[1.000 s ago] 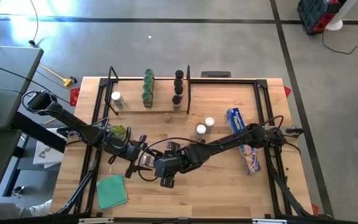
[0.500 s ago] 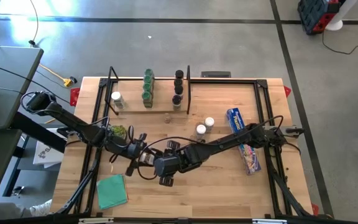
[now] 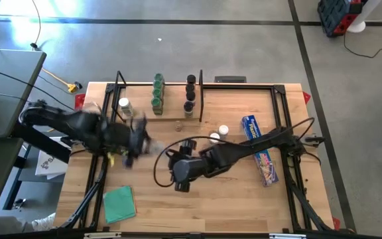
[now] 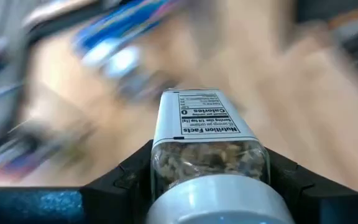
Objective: Shelf spices
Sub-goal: Put the white lid seasoning bottle on the shelf
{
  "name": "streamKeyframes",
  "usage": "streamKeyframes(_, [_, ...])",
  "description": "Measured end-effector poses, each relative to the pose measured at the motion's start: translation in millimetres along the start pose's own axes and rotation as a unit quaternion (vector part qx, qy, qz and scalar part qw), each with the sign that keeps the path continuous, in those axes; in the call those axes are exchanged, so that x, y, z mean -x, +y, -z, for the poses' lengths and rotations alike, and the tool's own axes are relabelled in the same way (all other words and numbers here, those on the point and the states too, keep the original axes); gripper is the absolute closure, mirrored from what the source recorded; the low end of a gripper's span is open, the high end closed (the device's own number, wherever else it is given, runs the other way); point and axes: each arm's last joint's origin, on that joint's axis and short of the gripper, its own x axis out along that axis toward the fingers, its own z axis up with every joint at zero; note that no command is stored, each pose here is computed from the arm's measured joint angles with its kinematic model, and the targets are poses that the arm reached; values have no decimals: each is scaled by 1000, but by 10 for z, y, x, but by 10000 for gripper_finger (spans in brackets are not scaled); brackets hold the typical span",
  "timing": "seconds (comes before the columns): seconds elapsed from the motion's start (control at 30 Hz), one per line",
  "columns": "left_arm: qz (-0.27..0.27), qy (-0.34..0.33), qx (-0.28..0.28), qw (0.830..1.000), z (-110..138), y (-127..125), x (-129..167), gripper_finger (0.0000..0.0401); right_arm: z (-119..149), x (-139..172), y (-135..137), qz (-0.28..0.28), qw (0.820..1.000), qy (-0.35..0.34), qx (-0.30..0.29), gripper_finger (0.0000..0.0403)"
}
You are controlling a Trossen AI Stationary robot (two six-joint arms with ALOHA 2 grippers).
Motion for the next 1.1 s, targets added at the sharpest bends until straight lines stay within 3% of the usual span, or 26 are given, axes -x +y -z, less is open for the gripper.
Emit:
streamKeyframes(0.17, [-117, 77, 44, 989, -162, 561, 544, 209, 2, 161, 31, -4, 1000, -3, 6, 118])
streamKeyframes(0.43, [-161, 164, 147, 962, -124, 998, 988, 209, 187, 285, 376, -24, 999, 18, 32, 117])
streamKeyframes(0.63, [-202, 270, 154, 929, -16, 1036, 1009, 209, 288, 394, 587, -16, 999, 12, 34, 117])
streamKeyframes(0.7, [-219, 270, 175, 921, -16, 1047, 999, 209, 317, 432, 653, -22, 999, 11, 31, 117])
streamKeyframes(0.9, [-182, 248, 220, 926, -25, 1028, 975, 209, 403, 545, 834, -27, 1000, 4, 1, 116])
streamKeyframes(1.0, [-165, 254, 196, 933, -30, 1041, 946, 209, 448, 608, 921, -22, 1000, -5, -8, 116])
streamKeyframes(1.1, [-175, 290, 174, 925, -10, 1160, 840, 209, 472, 642, 966, -16, 1000, -12, -20, 116])
